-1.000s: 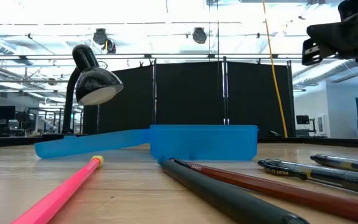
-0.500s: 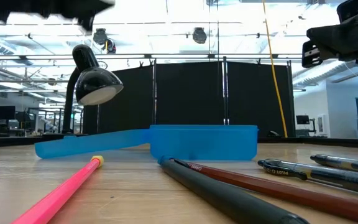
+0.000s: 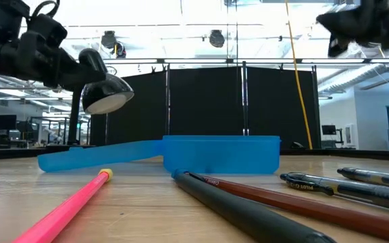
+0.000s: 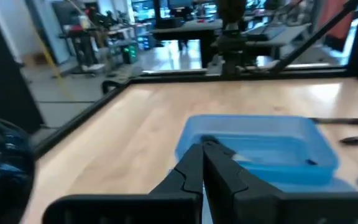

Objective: Pick & place school supplies into a supply box
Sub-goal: Put the right black transparent pen into the blue supply box

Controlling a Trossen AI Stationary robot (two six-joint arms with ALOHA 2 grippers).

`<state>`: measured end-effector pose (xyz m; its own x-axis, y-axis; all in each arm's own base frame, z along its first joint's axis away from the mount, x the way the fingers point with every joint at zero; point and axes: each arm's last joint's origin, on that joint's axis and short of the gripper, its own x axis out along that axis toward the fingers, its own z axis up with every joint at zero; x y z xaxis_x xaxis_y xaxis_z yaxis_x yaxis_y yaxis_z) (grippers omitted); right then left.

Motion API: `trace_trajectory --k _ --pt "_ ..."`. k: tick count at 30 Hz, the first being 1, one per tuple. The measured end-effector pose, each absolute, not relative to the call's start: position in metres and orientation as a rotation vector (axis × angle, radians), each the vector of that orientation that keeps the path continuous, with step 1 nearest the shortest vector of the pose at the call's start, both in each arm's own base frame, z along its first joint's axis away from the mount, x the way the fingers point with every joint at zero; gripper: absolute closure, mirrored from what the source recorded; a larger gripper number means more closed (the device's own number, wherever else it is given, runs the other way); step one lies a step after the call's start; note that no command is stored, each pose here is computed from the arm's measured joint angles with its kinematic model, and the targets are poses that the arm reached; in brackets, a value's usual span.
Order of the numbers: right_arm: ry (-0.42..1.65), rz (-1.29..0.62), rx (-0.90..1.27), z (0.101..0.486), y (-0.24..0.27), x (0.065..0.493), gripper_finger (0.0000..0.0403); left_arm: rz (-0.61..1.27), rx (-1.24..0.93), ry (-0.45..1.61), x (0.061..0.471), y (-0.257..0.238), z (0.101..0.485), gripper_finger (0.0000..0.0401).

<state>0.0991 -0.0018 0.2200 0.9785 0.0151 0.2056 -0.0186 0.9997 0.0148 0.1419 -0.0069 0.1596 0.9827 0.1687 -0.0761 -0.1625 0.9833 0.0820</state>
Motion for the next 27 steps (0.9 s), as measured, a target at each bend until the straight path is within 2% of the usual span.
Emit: trace_trajectory --k 6,13,16,22,27 --pt "-0.001 -0.074 0.006 0.264 0.008 0.137 0.0403 0.213 0.185 0.095 0.142 -0.006 0.160 0.0379" --pt "0.417 -0.260 -0.038 0.318 0.038 0.198 0.0403 0.264 0.308 0.113 0.141 -0.004 0.160 0.0378" --pt "0.543 -0.285 0.025 0.344 0.057 0.220 0.0403 0.348 0.321 0.134 0.141 -0.002 0.160 0.0378" --pt "0.746 -0.307 0.192 0.370 0.102 0.268 0.0403 0.442 0.361 0.212 0.139 0.002 0.154 0.0377" --pt "0.857 -0.301 0.413 0.360 0.150 0.295 0.0403 0.483 0.322 0.213 0.139 0.007 0.154 0.0377"
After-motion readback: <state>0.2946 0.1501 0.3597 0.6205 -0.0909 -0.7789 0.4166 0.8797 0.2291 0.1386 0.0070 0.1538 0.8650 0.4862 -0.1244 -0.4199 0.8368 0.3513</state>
